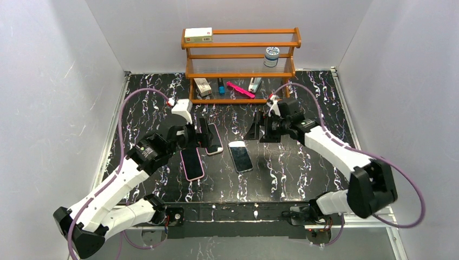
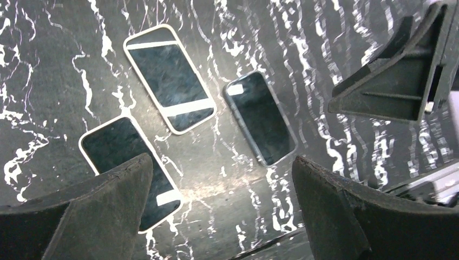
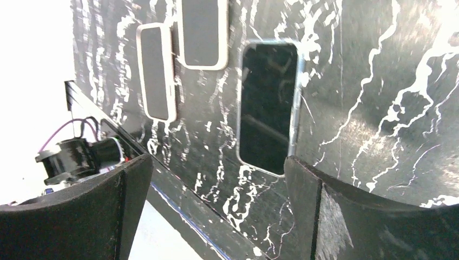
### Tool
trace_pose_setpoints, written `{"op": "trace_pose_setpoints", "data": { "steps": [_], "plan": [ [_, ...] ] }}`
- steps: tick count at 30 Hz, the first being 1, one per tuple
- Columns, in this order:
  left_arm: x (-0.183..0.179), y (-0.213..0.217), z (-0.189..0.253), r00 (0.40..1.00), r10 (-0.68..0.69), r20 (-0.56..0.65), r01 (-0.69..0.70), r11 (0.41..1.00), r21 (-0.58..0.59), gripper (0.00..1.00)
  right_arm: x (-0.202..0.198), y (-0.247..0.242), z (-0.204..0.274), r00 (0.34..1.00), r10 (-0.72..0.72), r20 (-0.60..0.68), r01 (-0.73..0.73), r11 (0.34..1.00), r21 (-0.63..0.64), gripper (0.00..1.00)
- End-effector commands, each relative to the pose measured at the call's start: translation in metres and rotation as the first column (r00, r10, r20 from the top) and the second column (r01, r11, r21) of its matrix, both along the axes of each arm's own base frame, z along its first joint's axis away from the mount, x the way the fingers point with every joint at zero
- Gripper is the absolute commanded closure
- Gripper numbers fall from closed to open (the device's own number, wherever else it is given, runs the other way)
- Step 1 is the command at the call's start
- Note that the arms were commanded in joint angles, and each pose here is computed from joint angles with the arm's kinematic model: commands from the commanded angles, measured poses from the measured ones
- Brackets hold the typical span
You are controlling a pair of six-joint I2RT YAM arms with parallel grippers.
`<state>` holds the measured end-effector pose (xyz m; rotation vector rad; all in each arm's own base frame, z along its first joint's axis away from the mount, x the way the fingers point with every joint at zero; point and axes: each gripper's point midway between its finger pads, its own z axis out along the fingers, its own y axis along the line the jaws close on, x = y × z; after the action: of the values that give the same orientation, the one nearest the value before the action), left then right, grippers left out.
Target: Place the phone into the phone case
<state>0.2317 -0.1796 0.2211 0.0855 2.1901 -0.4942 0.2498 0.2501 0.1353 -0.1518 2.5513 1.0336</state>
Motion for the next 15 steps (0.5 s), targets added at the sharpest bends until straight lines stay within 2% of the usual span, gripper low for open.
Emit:
{"op": "trace_pose_setpoints", "data": {
  "steps": [1,9,15],
  "plan": [
    [0.006,0.005,0.041,0.996,0.079,0.047,-0.076,0.994,-0.073,0.02,0.013,-0.006,0.076,0.975,-0.031,0.222,0.022,0.999,0.043,0.01],
    [0.003,0.017,0.091,0.978,0.161,0.133,-0.132,0.971,-0.202,0.02,0.003,-0.023,0.156,0.897,-0.135,0.420,0.073,0.984,0.161,0.01],
    [-0.011,0.037,0.098,0.961,0.200,0.191,-0.147,0.955,-0.257,0.02,-0.004,-0.026,0.166,0.889,-0.153,0.431,0.075,0.978,0.193,0.01]
  ]
}}
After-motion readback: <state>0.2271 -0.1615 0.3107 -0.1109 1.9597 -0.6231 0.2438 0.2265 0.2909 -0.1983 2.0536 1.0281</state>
